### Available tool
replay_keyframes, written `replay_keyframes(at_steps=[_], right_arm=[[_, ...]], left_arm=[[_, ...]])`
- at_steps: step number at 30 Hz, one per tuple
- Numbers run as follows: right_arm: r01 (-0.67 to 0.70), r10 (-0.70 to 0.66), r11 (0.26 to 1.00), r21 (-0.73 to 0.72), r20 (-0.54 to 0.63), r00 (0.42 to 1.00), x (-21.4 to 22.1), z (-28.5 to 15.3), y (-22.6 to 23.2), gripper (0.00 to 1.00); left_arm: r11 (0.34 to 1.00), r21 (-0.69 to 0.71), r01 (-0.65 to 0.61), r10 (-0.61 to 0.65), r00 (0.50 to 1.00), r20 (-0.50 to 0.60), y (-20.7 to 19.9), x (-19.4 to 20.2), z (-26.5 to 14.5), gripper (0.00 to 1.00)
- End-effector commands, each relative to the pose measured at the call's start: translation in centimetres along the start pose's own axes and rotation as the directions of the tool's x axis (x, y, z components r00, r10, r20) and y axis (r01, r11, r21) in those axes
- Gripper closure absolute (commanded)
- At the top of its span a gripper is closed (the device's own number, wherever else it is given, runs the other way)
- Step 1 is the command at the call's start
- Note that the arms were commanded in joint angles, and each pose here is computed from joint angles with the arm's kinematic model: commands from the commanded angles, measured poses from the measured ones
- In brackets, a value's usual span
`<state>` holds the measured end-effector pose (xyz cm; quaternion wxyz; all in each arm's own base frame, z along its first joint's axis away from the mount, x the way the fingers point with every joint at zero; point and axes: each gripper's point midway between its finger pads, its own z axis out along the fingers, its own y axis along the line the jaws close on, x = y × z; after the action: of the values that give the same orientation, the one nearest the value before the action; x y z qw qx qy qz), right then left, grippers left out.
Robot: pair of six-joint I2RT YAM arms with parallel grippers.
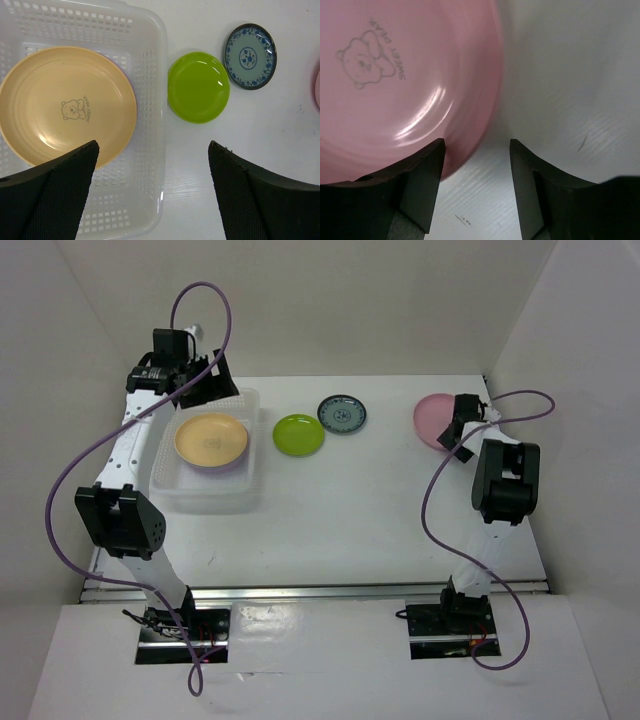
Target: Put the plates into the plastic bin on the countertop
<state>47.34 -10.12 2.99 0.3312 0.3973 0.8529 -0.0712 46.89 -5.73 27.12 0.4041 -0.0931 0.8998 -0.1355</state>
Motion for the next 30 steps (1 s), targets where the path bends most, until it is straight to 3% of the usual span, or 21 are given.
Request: replay_keyframes(at_steps=[1, 5, 6, 7, 10, 14, 20, 27, 30], right_arm=[[-0.023, 0.021, 0.999, 0.032, 0.052, 0.998, -1.4, 1.2, 0.2, 0.4], [-0.029, 0.028, 0.999, 0.036, 0.046, 0.999, -2.0, 2.1, 1.0, 0.72], [-0.026, 0.024, 0.998, 0.05, 0.044, 0.999, -1.9, 2.3, 0.8, 0.92], [-0.027, 0.024, 0.998, 0.049, 0.045, 0.999, -2.2, 2.1, 1.0, 1.0], [-0.027, 0.026, 0.999, 0.02, 0.027, 0.999, -2.7, 1.1, 1.6, 1.0], [0.005, 0.013, 0.977, -0.213, 0.083, 0.996, -5.8, -5.6, 4.6, 1.0], [0.138, -0.044, 0.812, -0.567, 0.176, 0.983, -7.5, -17.2, 10.2, 1.0], [0.299, -0.143, 0.661, -0.688, 0.275, 0.951, -3.9, -27.1, 14.9, 1.0], [0.346, -0.176, 0.626, -0.699, 0.305, 0.936, -1.8, -30.0, 16.2, 1.0]], left_arm=[[0.996, 0.07, -0.055, 0.049, 0.995, 0.083, -2.2, -2.3, -1.8, 0.05], [0.987, 0.148, -0.062, 0.055, 0.997, 0.045, -4.2, -1.0, -1.4, 0.05], [0.982, 0.174, -0.076, 0.071, 0.997, 0.036, -5.4, -0.5, -1.5, 0.05], [0.978, 0.19, -0.082, 0.078, 0.997, 0.03, -6.0, -0.2, -1.5, 0.05], [0.958, 0.266, -0.105, 0.11, 0.994, -0.004, -8.8, 0.9, -0.7, 0.05], [0.896, 0.417, -0.155, 0.174, 0.985, -0.008, -14.1, 1.3, 0.0, 0.03], [0.806, 0.576, -0.137, 0.204, 0.977, -0.053, -20.4, 3.3, 2.0, 0.03], [0.78, 0.619, -0.088, 0.196, 0.975, -0.108, -22.8, 6.9, 4.3, 0.06], [0.757, 0.645, -0.103, 0.201, 0.976, -0.08, -24.1, 7.0, 2.7, 0.06]])
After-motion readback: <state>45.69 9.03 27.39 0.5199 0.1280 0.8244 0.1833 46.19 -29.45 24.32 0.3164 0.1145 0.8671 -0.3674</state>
